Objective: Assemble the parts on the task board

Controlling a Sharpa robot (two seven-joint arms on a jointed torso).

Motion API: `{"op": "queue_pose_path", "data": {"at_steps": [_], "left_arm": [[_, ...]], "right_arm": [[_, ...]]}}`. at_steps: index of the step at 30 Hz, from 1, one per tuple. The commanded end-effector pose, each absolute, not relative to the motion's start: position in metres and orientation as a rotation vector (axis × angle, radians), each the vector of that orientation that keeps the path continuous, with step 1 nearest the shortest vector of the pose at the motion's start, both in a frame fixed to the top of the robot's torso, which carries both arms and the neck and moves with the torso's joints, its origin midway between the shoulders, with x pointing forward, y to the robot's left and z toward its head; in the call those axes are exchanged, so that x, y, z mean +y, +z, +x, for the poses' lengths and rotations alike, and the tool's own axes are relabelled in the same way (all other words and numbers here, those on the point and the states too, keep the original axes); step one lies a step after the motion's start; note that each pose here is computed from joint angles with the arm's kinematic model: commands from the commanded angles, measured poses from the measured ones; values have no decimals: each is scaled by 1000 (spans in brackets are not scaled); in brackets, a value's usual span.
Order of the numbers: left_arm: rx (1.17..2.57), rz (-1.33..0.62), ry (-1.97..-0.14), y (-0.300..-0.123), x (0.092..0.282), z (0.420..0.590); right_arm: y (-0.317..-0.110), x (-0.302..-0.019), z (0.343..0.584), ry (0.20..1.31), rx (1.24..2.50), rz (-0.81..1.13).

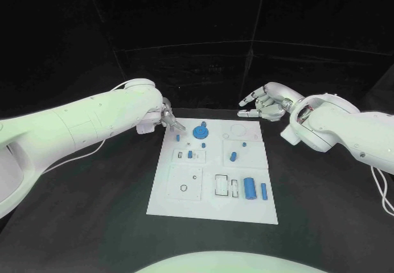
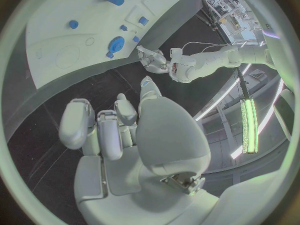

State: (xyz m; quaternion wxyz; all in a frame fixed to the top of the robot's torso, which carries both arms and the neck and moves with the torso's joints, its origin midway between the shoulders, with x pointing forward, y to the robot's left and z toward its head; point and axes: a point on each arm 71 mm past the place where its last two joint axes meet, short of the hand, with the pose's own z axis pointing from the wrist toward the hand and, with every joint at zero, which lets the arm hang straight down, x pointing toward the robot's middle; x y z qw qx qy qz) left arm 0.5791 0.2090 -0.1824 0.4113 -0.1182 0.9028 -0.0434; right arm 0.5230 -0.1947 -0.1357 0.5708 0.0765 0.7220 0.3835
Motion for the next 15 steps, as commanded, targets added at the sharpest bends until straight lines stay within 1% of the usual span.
{"op": "queue_pose_path", "data": {"at_steps": [1,15], "left_arm": [[2297,-266,-134,-184,206,579],[2340,-235,-136,-195,204,579]], "right_arm": [[-134,-192,522,909,1696,167],[-135,-189,523,919,1704,165]]}}
